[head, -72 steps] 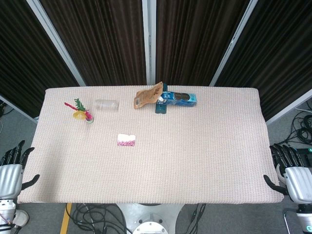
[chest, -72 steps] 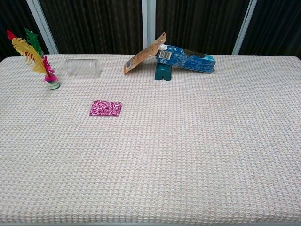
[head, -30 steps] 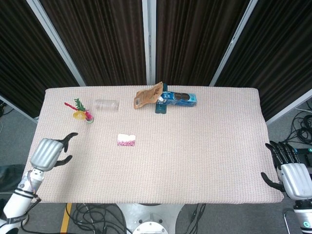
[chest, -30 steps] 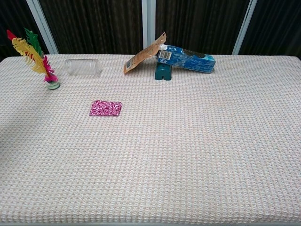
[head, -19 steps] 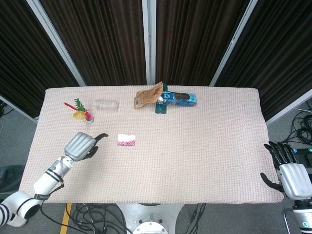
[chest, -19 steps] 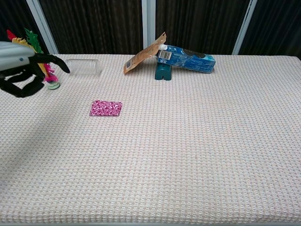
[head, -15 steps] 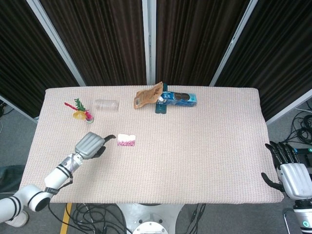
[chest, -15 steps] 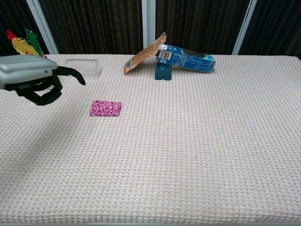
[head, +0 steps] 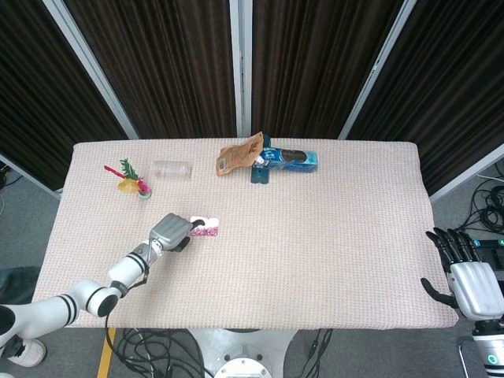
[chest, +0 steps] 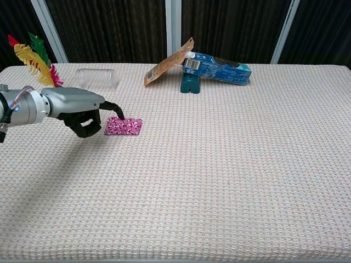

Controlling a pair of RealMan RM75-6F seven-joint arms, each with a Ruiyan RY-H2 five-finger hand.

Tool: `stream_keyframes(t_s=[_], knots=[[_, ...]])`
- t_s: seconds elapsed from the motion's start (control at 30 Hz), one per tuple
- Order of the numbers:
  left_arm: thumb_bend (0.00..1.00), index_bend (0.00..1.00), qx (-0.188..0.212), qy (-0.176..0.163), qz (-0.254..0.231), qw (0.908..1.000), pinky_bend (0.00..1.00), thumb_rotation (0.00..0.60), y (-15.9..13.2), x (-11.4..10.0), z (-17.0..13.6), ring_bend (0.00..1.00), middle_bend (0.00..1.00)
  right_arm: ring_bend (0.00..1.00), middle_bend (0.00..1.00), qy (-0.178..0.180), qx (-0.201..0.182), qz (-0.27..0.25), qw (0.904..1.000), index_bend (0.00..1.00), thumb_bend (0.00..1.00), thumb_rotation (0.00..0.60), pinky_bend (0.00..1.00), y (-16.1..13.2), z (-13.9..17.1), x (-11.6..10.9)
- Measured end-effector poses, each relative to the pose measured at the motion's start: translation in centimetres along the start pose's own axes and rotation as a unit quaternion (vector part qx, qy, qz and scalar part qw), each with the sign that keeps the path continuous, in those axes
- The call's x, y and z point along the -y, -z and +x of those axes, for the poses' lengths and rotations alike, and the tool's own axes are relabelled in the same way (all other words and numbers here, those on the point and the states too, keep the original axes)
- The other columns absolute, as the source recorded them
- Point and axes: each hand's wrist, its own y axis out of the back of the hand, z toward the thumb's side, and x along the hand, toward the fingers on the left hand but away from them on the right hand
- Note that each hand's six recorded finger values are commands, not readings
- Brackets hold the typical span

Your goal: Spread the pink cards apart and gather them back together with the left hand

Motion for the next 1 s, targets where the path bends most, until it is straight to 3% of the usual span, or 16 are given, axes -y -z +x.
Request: stream_keyframes(t_s=[0.57,1.0], knots=[[0.64,0.23,-0.030,0.024,0.005,0.9992,1.00,0.600,0.3,0.6,2.2,0.90,0.89,0.00,0.07,-0.005,0.011,-0.003,0.9999,0.09,0.19,0.570,0.00,0.7,0.1,0.1],[0.64,0.25,-0.012,0.063,0.047,0.9969,1.00,0.600,-1.0,1.0,0.3,0.90,0.89,0.00,0.07,-0.007,0.008,-0.004,0.9999,0.10,0.18,0.565,0.00,0.6,0.2,0.2]])
